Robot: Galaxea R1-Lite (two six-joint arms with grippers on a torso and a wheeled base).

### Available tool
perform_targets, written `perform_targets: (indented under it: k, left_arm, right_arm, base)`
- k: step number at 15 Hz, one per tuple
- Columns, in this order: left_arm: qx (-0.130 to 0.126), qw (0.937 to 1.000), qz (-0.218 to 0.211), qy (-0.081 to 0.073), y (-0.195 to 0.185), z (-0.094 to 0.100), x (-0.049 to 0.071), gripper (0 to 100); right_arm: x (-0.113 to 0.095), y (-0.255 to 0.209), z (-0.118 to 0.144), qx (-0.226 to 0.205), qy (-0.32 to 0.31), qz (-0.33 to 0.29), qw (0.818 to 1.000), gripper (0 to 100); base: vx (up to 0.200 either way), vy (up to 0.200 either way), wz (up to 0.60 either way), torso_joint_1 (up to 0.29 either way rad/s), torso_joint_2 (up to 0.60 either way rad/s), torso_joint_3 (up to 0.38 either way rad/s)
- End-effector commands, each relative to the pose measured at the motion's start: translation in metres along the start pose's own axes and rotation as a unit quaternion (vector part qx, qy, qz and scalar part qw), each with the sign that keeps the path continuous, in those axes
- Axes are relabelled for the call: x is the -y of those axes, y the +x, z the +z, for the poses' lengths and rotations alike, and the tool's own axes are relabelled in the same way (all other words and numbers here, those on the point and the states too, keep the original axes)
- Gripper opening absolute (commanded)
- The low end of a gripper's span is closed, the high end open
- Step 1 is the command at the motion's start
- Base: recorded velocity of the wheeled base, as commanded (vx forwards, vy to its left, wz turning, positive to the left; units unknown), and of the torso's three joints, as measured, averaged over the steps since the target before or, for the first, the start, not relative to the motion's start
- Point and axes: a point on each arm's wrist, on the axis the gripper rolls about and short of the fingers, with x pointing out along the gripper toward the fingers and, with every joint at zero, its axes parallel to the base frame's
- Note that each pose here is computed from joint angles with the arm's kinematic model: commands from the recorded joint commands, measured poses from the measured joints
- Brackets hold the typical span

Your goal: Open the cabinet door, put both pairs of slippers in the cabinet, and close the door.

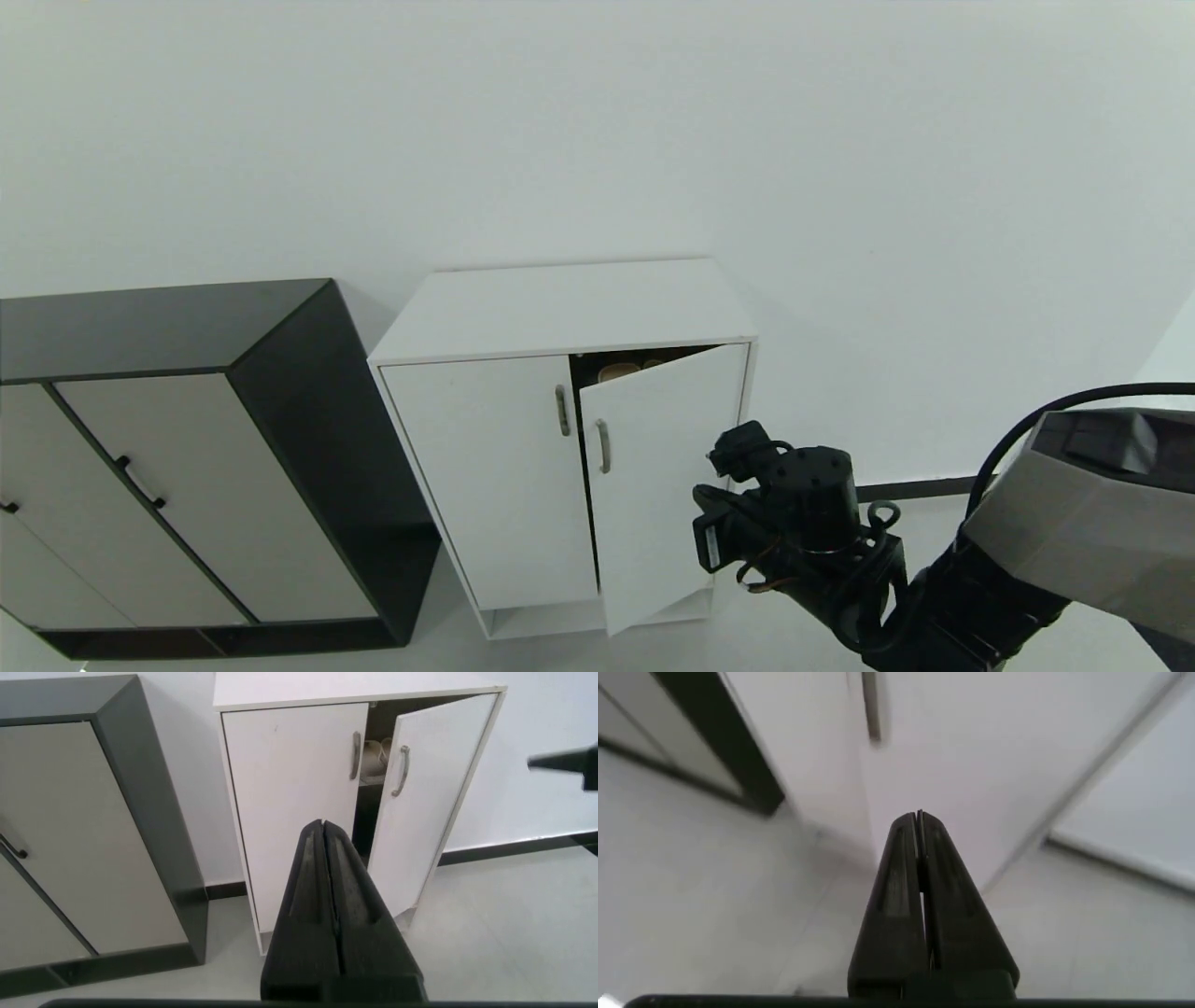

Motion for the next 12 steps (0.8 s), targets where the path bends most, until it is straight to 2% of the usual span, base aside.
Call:
perform_targets:
  k: [1,3,12]
  left_arm:
    - [0.000,1.0000,0.000,0.000,0.000,0.000,0.000,0]
    - [0.000,1.0000,-0.001,0.001,0.000,0.000,0.000,0]
    - [0.000,1.0000,-0.001,0.001,0.000,0.000,0.000,0]
  right_arm:
    - [-0.005,-0.016,0.017,0.001,0.023,0.032,0.999,0]
    - [-0.005,-0.019,0.008,-0.011,0.019,0.050,0.999,0]
    - [-0.006,-0.014,0.000,0.000,0.012,0.054,0.998,0]
  base:
    - [0.000,0.000,0.00,0.000,0.00,0.000]
    - [0.000,0.000,0.00,0.000,0.00,0.000]
    - [0.200,0.000,0.00,0.001,0.00,0.003]
